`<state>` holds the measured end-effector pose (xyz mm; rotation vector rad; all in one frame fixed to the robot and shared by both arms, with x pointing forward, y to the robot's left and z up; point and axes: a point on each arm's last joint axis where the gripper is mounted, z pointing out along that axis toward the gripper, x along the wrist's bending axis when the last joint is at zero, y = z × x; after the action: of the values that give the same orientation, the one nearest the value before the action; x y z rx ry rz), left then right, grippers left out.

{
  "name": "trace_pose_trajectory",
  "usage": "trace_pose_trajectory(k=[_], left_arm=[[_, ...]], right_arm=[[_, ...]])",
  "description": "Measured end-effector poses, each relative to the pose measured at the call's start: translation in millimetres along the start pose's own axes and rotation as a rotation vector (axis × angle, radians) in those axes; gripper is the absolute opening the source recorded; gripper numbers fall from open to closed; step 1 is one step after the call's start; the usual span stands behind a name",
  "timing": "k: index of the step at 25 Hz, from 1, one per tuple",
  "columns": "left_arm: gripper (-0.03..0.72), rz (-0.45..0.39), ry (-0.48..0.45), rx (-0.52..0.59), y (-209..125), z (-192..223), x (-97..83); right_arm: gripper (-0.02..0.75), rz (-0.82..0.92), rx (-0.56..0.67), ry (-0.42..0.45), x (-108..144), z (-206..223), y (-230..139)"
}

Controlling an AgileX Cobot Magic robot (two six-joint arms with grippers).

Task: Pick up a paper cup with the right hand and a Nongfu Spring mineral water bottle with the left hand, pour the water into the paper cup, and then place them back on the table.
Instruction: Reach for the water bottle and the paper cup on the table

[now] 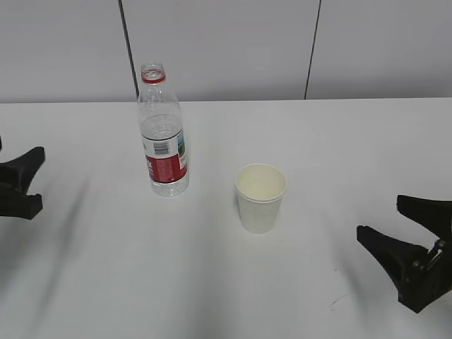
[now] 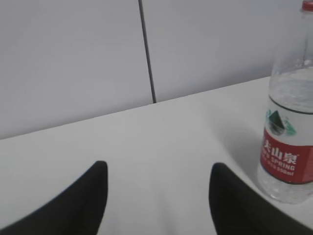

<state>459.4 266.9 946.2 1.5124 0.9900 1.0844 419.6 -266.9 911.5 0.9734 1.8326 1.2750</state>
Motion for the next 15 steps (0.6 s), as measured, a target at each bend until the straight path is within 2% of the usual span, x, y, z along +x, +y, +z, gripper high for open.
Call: trace_pose_trajectory(k=[4,10,15], left_arm=[[0.412,0.014,-0.073,0.037,-14.1,5.6,-7.7],[0.559,-0.005,-0.093,0.124,-35.3,12.2,-10.6],[0.589,-0.006,-0.109,0.147,-43.3,23.0,-11.2]], right_arm=[[0.582,-0.006,-0.002,0.008,0.7,0.0,0.2],[0.582,-0.030,-0.001,0.006,0.3,0.4,0.0],[0.584,-0.030,0.035,0.049,-3.6,15.6,-8.1]])
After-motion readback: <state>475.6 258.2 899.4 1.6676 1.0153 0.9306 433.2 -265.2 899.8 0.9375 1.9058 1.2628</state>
